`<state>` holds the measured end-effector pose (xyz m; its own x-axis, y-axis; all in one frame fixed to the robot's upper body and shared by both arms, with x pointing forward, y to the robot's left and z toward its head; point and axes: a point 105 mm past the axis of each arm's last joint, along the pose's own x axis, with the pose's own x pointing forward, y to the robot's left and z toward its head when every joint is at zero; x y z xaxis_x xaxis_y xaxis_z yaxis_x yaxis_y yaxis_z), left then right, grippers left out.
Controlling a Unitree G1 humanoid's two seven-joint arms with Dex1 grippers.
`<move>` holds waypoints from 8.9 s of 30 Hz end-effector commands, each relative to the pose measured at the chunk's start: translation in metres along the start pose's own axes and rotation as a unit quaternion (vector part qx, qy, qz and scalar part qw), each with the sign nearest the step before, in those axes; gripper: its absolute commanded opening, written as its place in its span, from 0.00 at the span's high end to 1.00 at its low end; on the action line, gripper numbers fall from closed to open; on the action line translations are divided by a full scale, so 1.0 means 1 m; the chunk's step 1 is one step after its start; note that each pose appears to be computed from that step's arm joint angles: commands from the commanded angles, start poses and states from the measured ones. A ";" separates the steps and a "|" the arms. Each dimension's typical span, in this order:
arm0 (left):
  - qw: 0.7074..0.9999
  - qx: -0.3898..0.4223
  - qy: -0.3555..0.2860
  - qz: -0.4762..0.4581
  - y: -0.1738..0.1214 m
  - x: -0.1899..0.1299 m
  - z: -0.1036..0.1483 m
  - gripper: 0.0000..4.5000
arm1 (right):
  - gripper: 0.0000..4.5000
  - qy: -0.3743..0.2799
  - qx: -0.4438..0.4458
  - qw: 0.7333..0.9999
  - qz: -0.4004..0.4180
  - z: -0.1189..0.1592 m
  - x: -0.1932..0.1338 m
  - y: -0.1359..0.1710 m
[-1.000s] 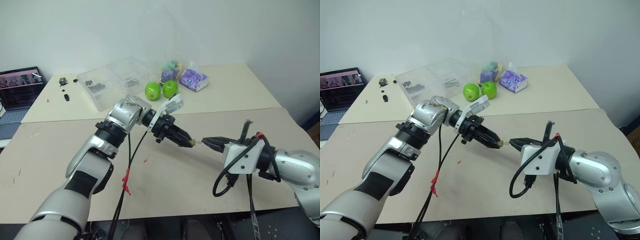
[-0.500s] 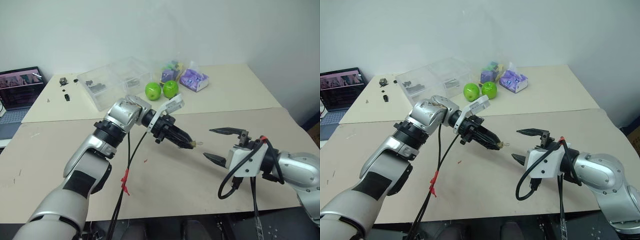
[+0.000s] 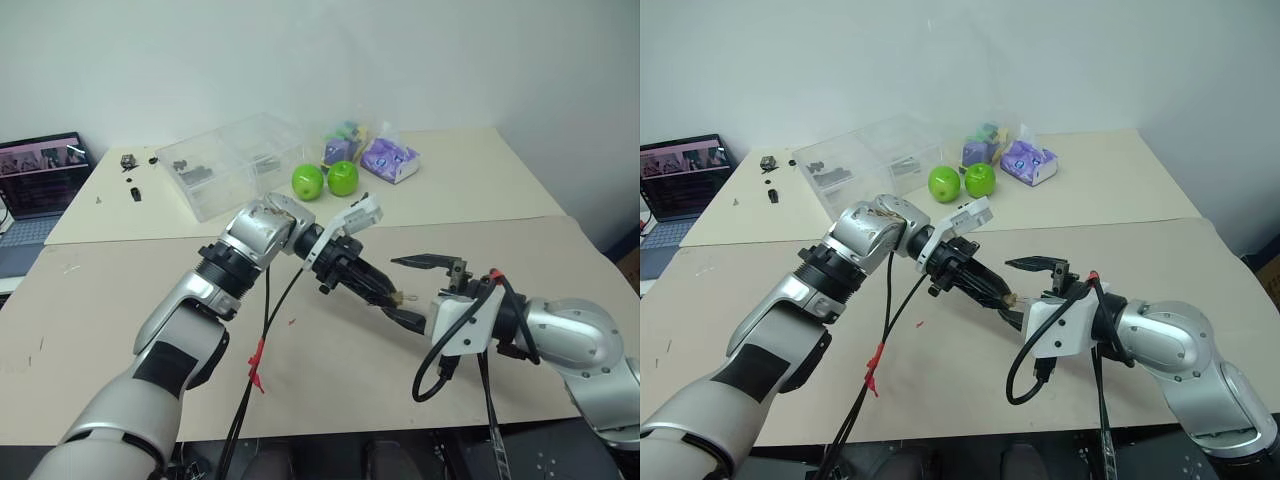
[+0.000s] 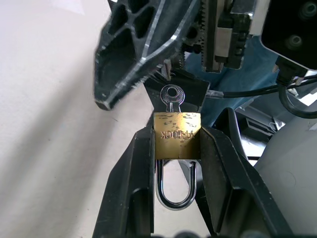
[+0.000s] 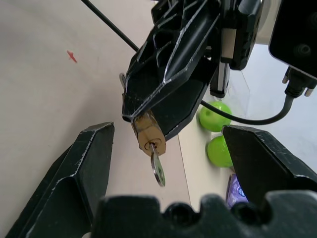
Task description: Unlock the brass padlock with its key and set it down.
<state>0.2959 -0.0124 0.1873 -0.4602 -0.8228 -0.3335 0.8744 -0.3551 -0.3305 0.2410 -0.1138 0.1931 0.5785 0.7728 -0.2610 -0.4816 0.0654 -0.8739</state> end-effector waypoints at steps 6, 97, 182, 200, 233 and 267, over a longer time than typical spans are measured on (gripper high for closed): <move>0.999 0.035 0.015 -0.005 -0.006 -0.004 0.012 0.79 | 0.09 -0.003 -0.015 1.000 -0.016 0.010 -0.009 -0.006; 0.999 0.040 0.012 -0.014 -0.008 -0.003 0.018 0.59 | 0.95 0.001 0.001 1.000 -0.016 0.017 -0.007 0.004; 0.980 0.018 -0.103 0.167 0.012 -0.026 0.024 1.00 | 0.95 0.027 0.048 0.994 -0.091 -0.009 -0.023 -0.054; 0.981 0.021 -0.098 0.169 0.012 -0.026 0.022 1.00 | 0.95 0.023 0.063 0.993 -0.098 -0.004 -0.020 -0.061; 0.980 0.030 -0.101 0.168 0.015 -0.029 0.029 1.00 | 0.95 0.011 0.071 0.994 -0.085 -0.003 -0.011 -0.041; 0.979 0.034 -0.099 0.172 0.013 -0.031 0.029 1.00 | 0.95 -0.004 0.144 0.985 -0.098 0.006 -0.014 -0.054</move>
<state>0.3300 -0.0025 0.2054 -0.0967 -0.9640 -0.2477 0.9758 -0.0428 -0.2142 0.2573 -0.1222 0.2344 0.6668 0.7331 -0.1342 -0.5747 0.3912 -0.7188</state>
